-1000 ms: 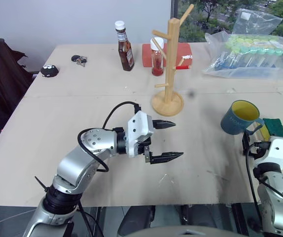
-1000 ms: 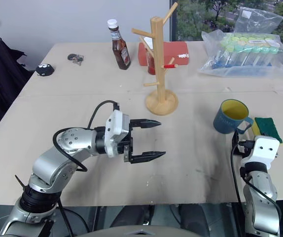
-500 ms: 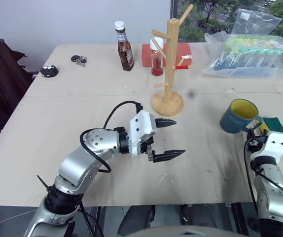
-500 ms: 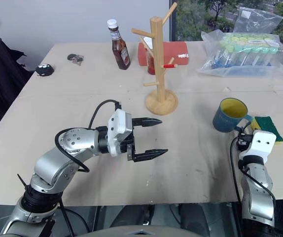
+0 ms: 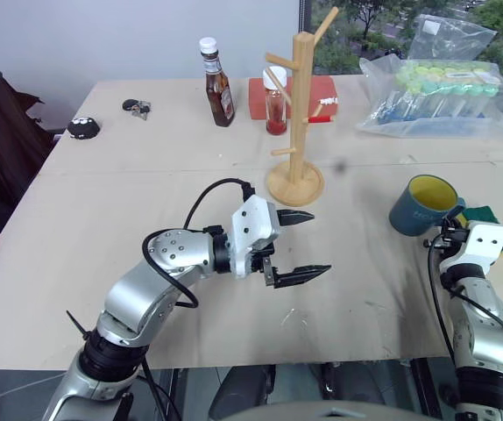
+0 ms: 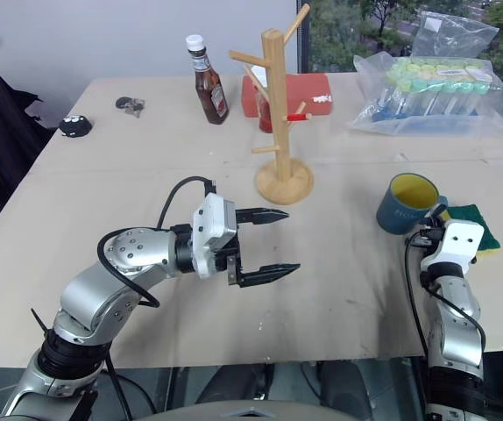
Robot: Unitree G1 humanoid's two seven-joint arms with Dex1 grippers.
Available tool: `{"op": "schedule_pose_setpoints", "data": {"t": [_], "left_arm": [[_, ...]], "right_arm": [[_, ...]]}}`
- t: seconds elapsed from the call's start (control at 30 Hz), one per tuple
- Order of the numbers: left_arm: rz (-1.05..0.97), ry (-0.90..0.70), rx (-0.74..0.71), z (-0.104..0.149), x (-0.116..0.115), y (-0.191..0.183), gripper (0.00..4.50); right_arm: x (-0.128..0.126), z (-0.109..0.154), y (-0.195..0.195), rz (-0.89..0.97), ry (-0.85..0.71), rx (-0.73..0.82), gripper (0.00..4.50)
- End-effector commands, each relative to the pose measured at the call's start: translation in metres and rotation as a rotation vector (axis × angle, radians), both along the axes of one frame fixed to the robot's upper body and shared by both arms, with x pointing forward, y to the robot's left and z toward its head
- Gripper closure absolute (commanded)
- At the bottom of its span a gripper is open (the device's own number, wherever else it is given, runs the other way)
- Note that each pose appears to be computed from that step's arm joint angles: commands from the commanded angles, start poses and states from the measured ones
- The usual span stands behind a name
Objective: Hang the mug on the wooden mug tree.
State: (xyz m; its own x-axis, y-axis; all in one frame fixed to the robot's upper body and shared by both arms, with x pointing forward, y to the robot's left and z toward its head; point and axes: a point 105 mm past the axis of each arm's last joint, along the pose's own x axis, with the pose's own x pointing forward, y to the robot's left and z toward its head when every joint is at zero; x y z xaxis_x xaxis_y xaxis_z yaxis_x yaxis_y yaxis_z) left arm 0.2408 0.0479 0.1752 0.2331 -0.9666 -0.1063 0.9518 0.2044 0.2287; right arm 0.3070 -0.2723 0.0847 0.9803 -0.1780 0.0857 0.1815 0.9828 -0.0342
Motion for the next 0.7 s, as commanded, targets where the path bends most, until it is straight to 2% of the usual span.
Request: {"op": "schedule_pose_setpoints", "data": {"t": [0.03, 0.07, 0.17, 0.23, 0.7], "left_arm": [[0.002, -0.055, -0.014, 0.01, -0.003, 0.0, 0.0], [0.004, -0.056, -0.014, 0.01, -0.003, 0.0, 0.0], [0.007, -0.061, -0.015, 0.01, -0.002, 0.0, 0.0], [0.009, -0.063, -0.016, 0.01, -0.002, 0.0, 0.0], [0.015, -0.07, -0.015, 0.011, -0.002, 0.001, 0.0]], "right_arm": [[0.004, 0.012, -0.002, 0.034, -0.032, -0.014, 4.42], [0.004, 0.01, -0.002, 0.046, -0.019, -0.01, 4.42], [0.005, 0.01, -0.003, 0.051, -0.016, -0.018, 3.68], [0.006, 0.009, -0.003, 0.053, -0.015, -0.014, 2.75], [0.024, 0.011, -0.01, 0.115, -0.011, -0.026, 2.75]]}}
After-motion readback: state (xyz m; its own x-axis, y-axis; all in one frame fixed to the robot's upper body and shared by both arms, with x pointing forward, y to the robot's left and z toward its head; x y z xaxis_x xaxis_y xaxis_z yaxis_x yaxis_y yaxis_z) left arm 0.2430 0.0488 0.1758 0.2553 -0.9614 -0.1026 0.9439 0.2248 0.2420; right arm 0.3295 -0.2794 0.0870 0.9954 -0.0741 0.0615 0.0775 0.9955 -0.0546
